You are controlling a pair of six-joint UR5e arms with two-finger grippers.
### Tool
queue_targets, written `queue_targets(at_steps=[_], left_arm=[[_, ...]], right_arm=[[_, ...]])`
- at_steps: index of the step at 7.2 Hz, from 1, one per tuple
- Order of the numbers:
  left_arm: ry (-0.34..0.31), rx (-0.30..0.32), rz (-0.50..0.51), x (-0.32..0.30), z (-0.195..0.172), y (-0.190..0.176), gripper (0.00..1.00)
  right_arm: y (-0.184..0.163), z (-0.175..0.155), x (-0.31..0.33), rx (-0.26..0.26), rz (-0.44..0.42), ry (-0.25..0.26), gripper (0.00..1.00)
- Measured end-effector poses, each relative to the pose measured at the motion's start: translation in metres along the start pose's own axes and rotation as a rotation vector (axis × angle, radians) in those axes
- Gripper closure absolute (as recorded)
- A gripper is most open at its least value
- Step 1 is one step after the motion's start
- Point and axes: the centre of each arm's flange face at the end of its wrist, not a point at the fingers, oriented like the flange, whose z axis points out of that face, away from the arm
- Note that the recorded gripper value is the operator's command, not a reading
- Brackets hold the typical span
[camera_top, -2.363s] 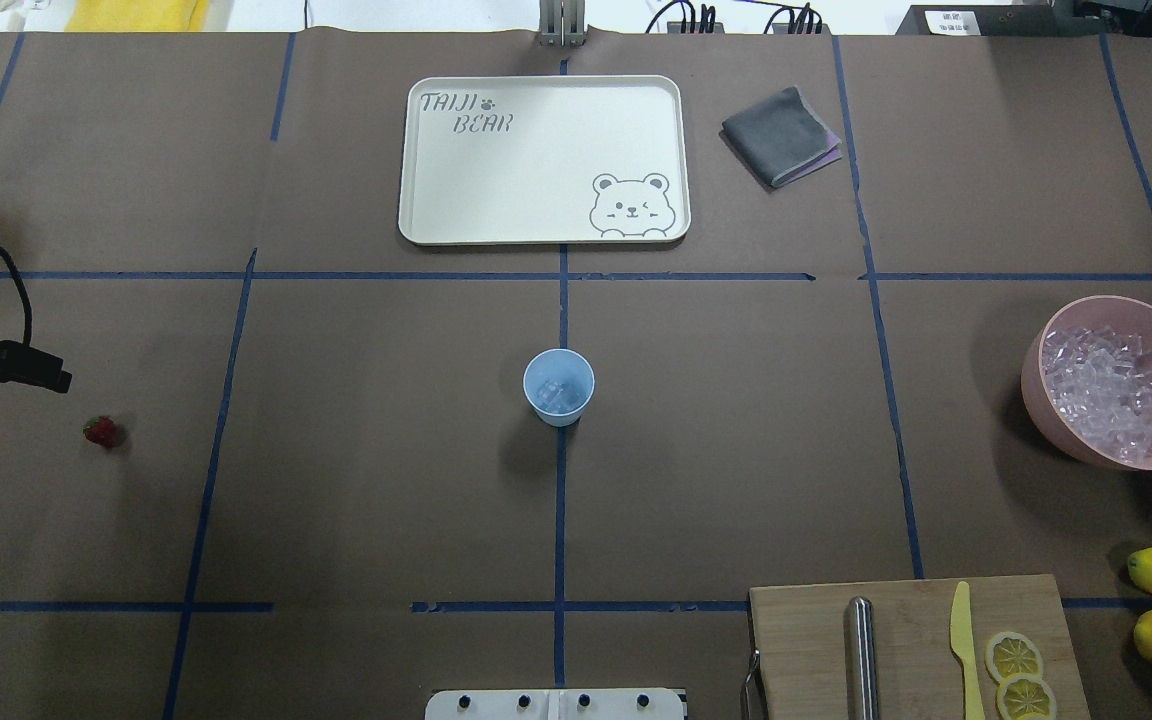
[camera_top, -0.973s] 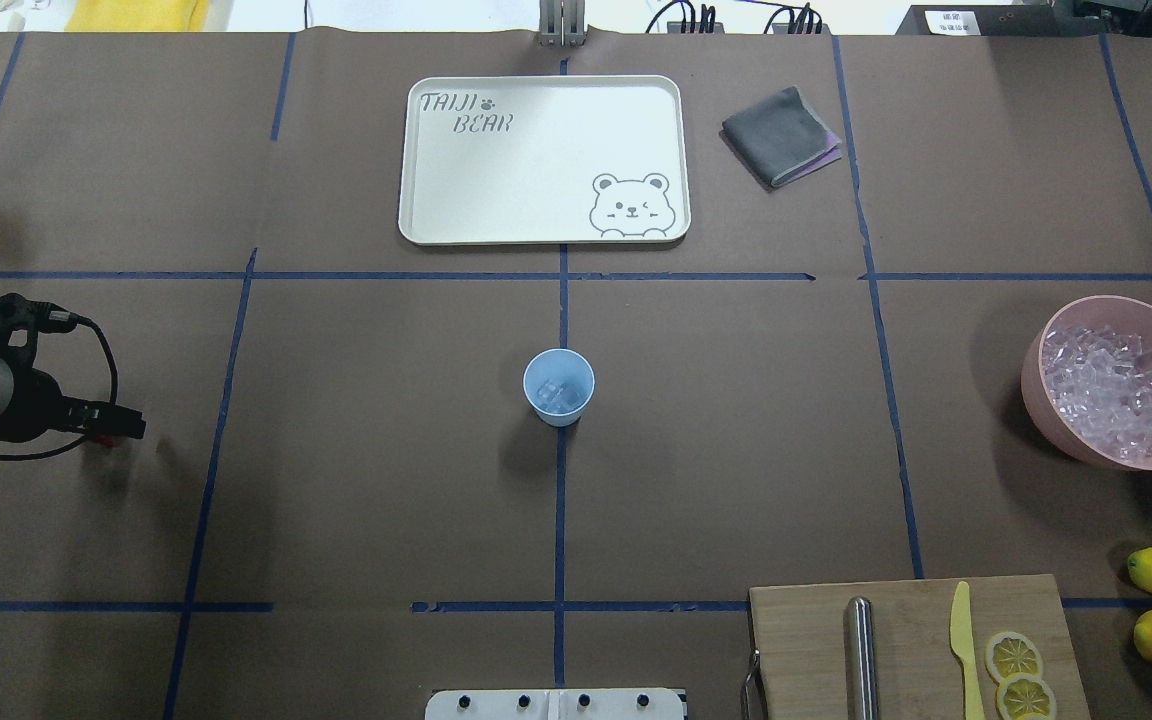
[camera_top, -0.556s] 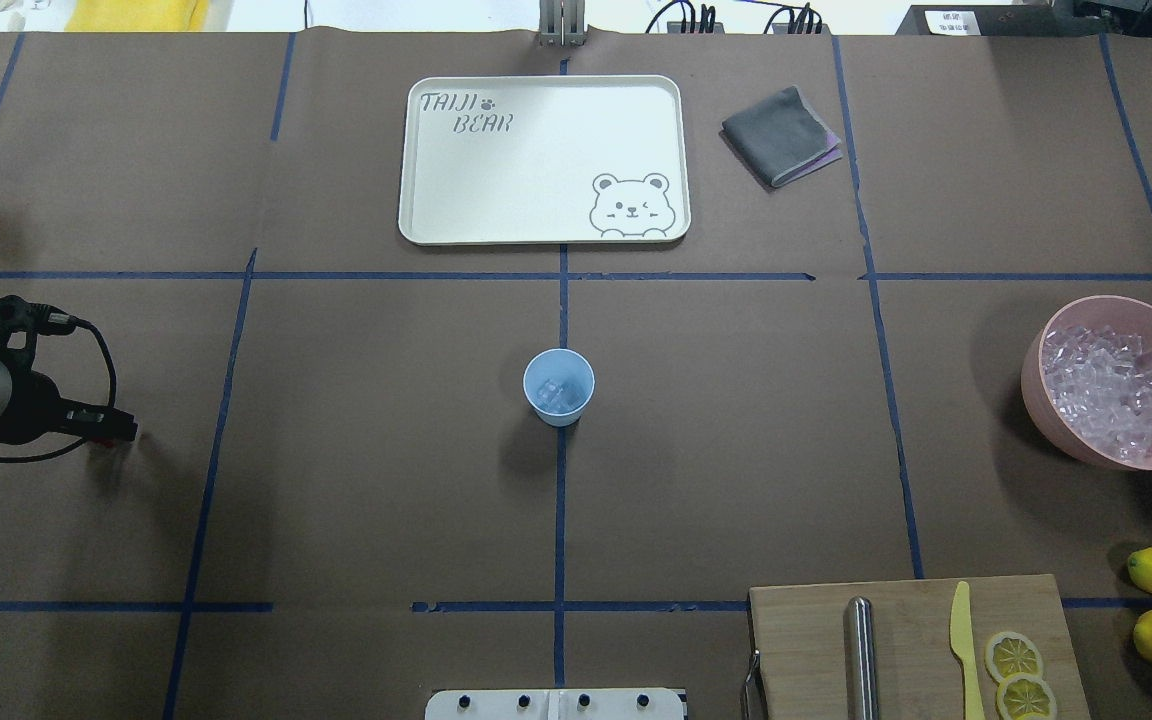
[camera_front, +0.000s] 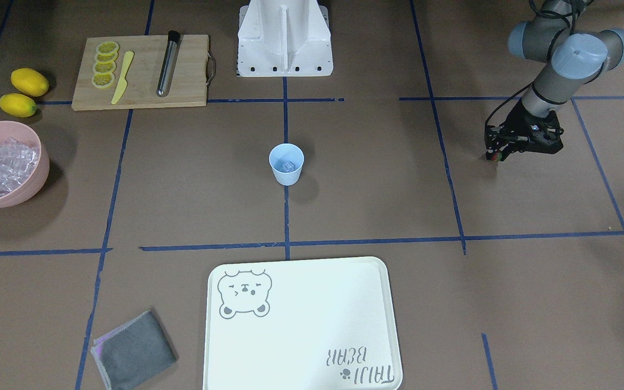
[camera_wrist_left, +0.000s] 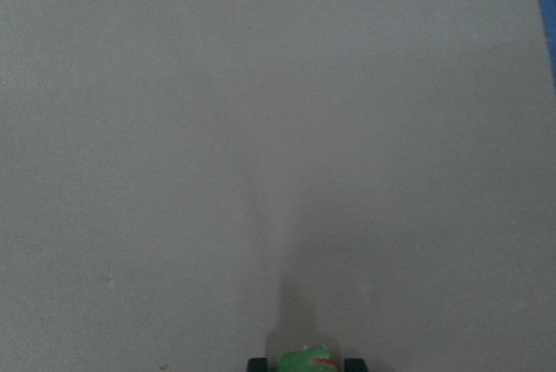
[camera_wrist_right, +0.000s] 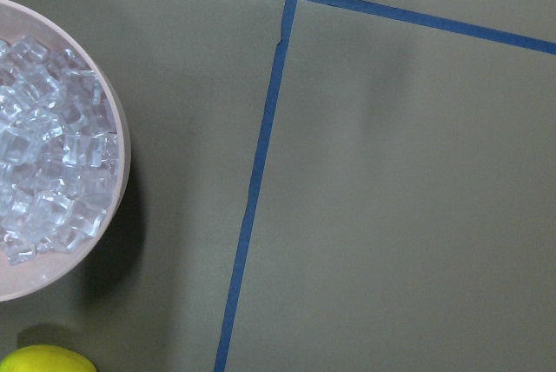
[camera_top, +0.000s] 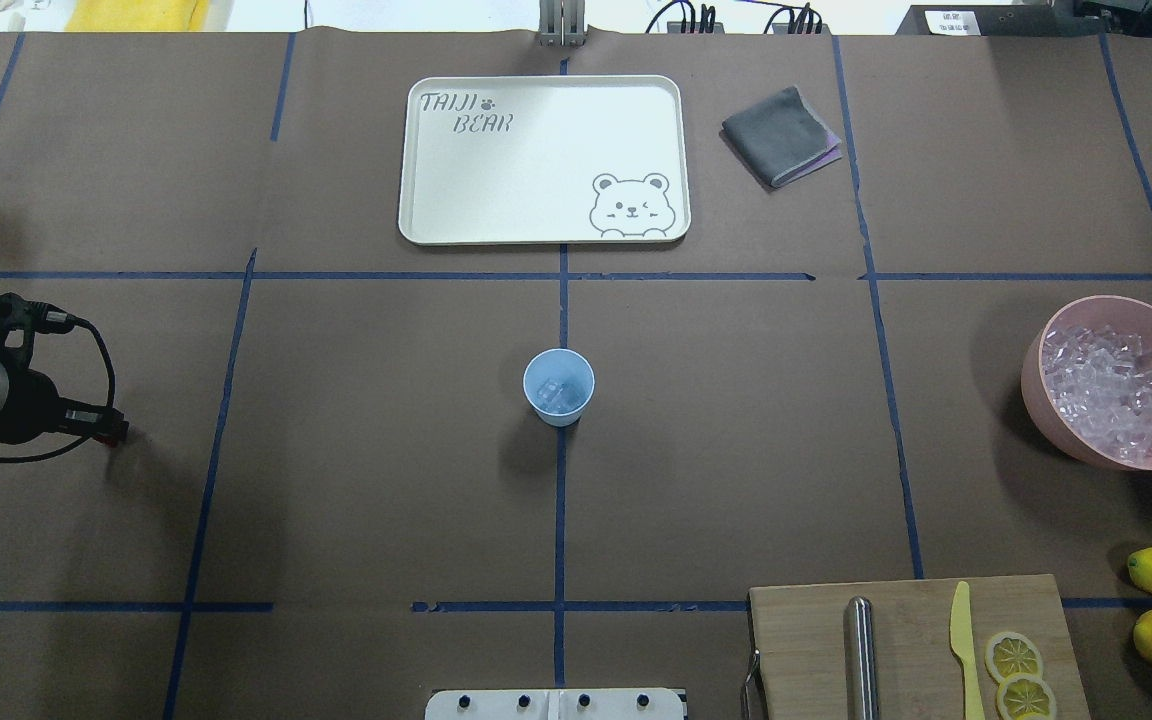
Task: Put ice and strawberries in cup
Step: 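Lower the left gripper onto the strawberry and grasp it, then carry the strawberry with the left gripper over the light-blue cup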
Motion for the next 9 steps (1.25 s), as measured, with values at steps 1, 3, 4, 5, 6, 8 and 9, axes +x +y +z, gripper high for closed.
queue_targets(at_steps=[1, 3, 4, 5, 6, 8, 9], left_arm=[[0.002, 0.001, -0.001, 0.004, -0.011, 0.001, 1.0], [-0.026, -0.026, -0.019, 0.032, -0.046, 0.001, 1.0], [-0.038, -0.043, -0.026, 0.055, -0.069, 0.0, 1.0], [-0.047, -0.061, -0.033, 0.086, -0.096, -0.005, 1.0], [-0.055, -0.075, -0.039, 0.12, -0.12, -0.015, 1.0], [-0.068, -0.098, -0.04, 0.194, -0.146, -0.04, 1.0], [-0.067, -0.117, -0.026, 0.231, -0.15, -0.044, 1.0]], right_arm=[[0.0, 0.0, 0.0, 0.0, 0.0, 0.0, 0.0], [0.0, 0.0, 0.0, 0.0, 0.0, 0.0, 0.0], [0.0, 0.0, 0.0, 0.0, 0.0, 0.0, 0.0], [-0.001, 0.0, 0.0, 0.0, 0.0, 0.001, 0.0], [-0.001, 0.0, 0.0, 0.0, -0.001, 0.001, 0.0], [-0.002, 0.0, 0.0, 0.0, -0.001, 0.001, 0.0], [-0.002, -0.001, 0.0, 0.001, -0.001, 0.001, 0.0]])
